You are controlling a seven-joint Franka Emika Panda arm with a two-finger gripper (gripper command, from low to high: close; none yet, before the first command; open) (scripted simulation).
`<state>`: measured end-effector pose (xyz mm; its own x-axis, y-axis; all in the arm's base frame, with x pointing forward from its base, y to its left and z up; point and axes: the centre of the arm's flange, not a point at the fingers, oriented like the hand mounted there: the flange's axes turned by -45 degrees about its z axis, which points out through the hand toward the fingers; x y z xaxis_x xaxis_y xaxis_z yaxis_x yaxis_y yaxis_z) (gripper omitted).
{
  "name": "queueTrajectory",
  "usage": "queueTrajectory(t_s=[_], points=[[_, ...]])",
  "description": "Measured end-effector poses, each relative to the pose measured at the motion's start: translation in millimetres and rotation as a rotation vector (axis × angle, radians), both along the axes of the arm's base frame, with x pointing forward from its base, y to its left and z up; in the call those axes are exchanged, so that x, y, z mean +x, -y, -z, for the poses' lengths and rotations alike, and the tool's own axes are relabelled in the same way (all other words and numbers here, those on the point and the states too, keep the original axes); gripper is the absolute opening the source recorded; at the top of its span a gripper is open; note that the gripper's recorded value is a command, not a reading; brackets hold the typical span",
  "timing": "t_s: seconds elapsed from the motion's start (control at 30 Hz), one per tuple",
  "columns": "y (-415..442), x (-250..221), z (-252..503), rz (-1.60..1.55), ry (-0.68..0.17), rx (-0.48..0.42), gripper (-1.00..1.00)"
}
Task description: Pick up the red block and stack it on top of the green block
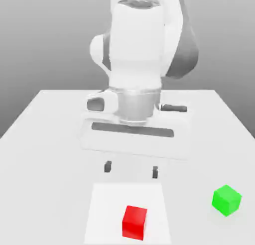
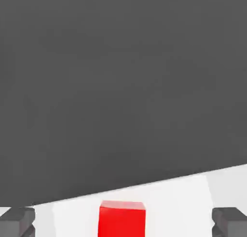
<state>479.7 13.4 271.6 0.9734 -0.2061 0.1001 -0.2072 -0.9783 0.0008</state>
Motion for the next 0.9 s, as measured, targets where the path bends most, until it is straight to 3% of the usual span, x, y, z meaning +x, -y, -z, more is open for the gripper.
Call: queueTrajectory(t_s=[0.1, 0.23, 0.27, 0.5, 0.67, 0.9], points=[[-3.2, -12.5, 53.2, 0.021, -0.078, 0.018, 0.00], [-4.0, -15.2, 106.2, 0.027, -0.096, 0.024, 0.00], [-4.1, -16.0, 118.9, 0.027, -0.097, 0.023, -1.00], [-4.2, -16.2, 122.0, 0.027, -0.097, 0.023, -1.00], [-6.8, -16.5, 69.4, 0.023, -0.097, 0.023, -1.00], [-179.7, -62.2, 36.3, -0.222, -0.100, 0.017, -1.00]])
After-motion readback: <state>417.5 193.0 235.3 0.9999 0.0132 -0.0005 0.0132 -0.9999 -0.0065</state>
